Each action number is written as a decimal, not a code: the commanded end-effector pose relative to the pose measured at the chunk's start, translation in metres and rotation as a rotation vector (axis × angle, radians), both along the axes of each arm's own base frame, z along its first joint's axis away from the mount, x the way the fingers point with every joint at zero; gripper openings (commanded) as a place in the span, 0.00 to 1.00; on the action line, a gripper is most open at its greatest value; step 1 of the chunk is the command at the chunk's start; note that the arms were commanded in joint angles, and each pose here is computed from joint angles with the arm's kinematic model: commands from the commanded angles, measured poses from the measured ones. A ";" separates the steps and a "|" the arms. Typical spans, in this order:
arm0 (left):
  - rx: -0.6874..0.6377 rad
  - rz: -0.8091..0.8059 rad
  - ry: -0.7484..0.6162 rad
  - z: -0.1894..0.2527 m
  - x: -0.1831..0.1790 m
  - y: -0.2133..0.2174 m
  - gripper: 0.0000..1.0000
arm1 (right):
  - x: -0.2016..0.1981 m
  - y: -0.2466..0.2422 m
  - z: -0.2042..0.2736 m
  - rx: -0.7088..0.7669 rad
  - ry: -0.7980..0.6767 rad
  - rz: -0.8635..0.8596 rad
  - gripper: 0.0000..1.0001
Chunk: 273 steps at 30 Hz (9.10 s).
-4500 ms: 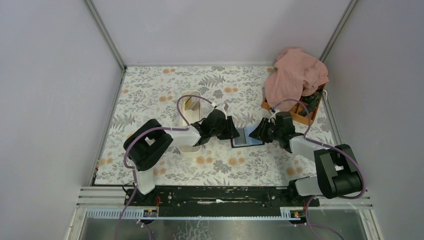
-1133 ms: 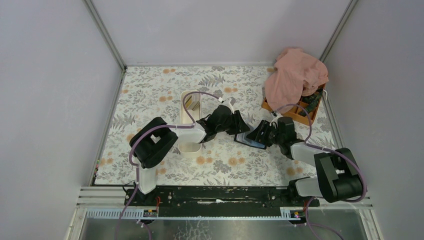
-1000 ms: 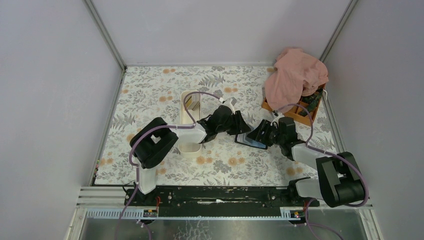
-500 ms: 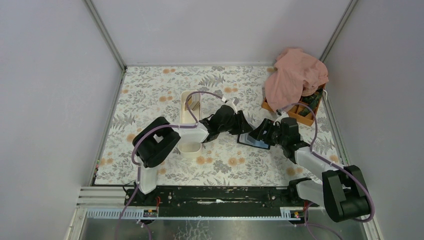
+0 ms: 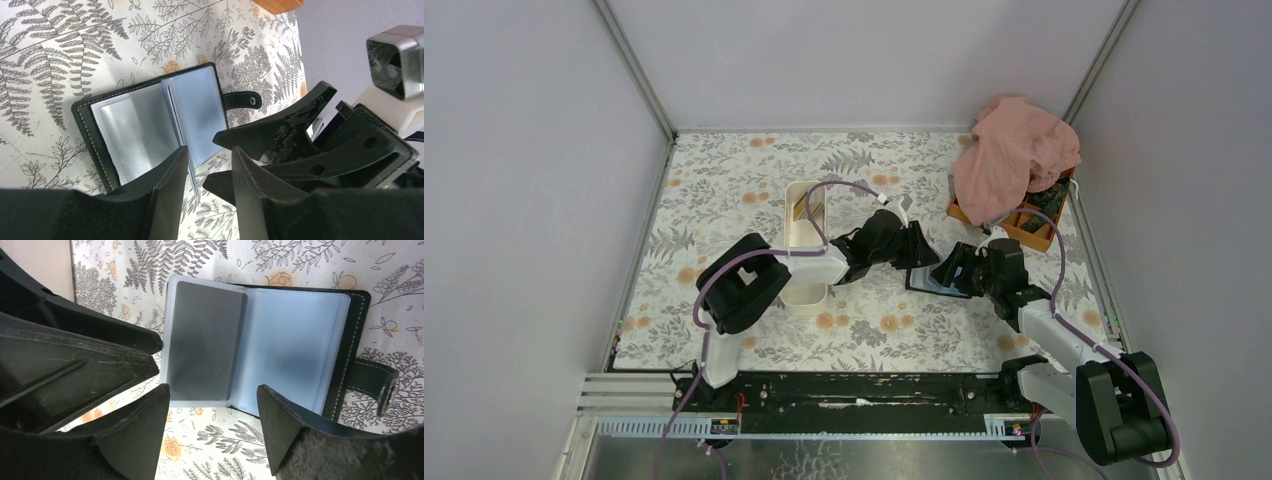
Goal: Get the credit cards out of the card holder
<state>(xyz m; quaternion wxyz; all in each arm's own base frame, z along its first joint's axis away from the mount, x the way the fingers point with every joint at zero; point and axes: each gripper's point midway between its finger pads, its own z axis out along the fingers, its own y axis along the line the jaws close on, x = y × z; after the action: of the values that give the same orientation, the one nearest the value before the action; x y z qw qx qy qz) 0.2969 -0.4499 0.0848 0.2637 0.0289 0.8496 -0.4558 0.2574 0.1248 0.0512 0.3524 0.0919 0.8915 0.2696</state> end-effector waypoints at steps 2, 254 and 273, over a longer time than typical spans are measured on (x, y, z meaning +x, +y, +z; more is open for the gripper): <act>-0.030 -0.023 -0.014 0.009 0.001 -0.014 0.44 | 0.011 -0.005 0.015 -0.035 -0.052 -0.016 0.72; -0.009 0.157 0.090 -0.021 -0.024 -0.012 0.73 | -0.001 -0.053 -0.051 -0.091 0.185 -0.307 0.20; -0.138 0.100 0.080 -0.004 -0.030 -0.026 0.81 | -0.001 -0.050 -0.052 -0.087 0.185 -0.293 0.22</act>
<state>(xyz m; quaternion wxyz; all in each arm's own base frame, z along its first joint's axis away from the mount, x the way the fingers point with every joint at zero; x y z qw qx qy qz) 0.2706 -0.4515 0.0529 0.2523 -0.0639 0.8659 -0.4271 0.2793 0.0633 0.0154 0.3565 0.2425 0.8889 0.1547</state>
